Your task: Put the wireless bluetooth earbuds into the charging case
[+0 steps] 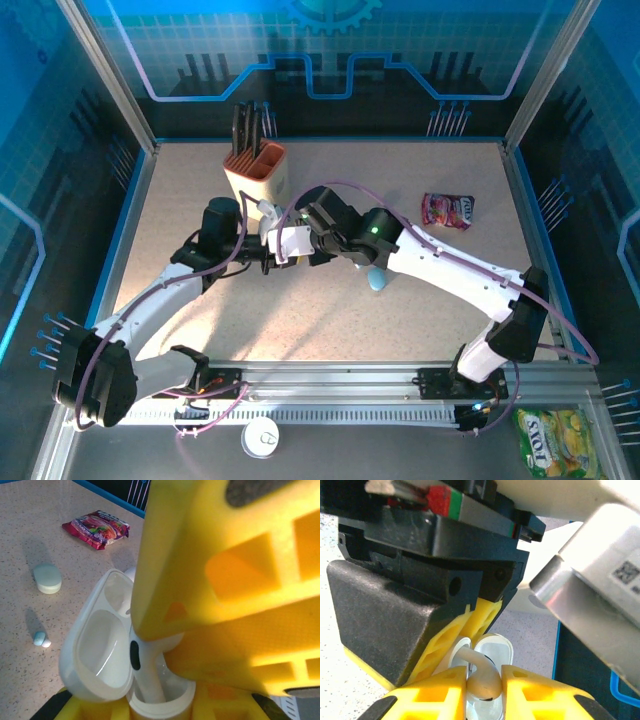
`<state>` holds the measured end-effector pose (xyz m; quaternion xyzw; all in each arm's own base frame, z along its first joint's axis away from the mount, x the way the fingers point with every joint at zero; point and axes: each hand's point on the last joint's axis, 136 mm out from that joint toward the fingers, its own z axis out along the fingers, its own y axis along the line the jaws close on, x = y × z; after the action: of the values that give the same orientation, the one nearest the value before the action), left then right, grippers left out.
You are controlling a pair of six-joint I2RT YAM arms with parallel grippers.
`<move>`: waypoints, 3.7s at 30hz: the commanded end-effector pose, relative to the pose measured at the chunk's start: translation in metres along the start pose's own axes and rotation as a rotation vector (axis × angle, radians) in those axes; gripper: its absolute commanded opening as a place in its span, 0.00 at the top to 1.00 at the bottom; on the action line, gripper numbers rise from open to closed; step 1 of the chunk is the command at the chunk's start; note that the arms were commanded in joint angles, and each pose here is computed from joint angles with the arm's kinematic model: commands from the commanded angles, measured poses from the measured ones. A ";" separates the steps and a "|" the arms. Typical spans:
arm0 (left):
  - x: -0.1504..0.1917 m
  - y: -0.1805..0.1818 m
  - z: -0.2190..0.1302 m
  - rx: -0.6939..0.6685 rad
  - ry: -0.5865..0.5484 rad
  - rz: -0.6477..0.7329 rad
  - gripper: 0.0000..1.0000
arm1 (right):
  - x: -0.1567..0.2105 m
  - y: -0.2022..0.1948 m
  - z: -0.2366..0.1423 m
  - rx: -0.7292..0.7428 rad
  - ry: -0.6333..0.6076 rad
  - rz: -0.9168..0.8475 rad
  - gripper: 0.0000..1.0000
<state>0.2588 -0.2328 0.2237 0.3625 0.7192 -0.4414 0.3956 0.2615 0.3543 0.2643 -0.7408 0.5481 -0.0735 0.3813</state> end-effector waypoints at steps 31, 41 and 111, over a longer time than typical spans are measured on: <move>-0.016 -0.005 -0.003 0.026 -0.036 0.054 0.83 | -0.004 0.001 -0.026 -0.053 -0.077 0.074 0.53; -0.014 -0.002 -0.004 0.004 -0.050 0.106 0.82 | -0.005 -0.018 -0.050 -0.020 -0.163 0.217 0.52; 0.079 0.108 0.028 -0.448 0.238 -0.459 0.84 | 0.075 0.002 -0.037 -0.197 -0.349 1.176 0.26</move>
<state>0.3173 -0.2121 0.1163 0.1953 0.8784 -0.3176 0.2990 0.2670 0.2671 0.2594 -0.3428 0.8129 0.3154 0.3495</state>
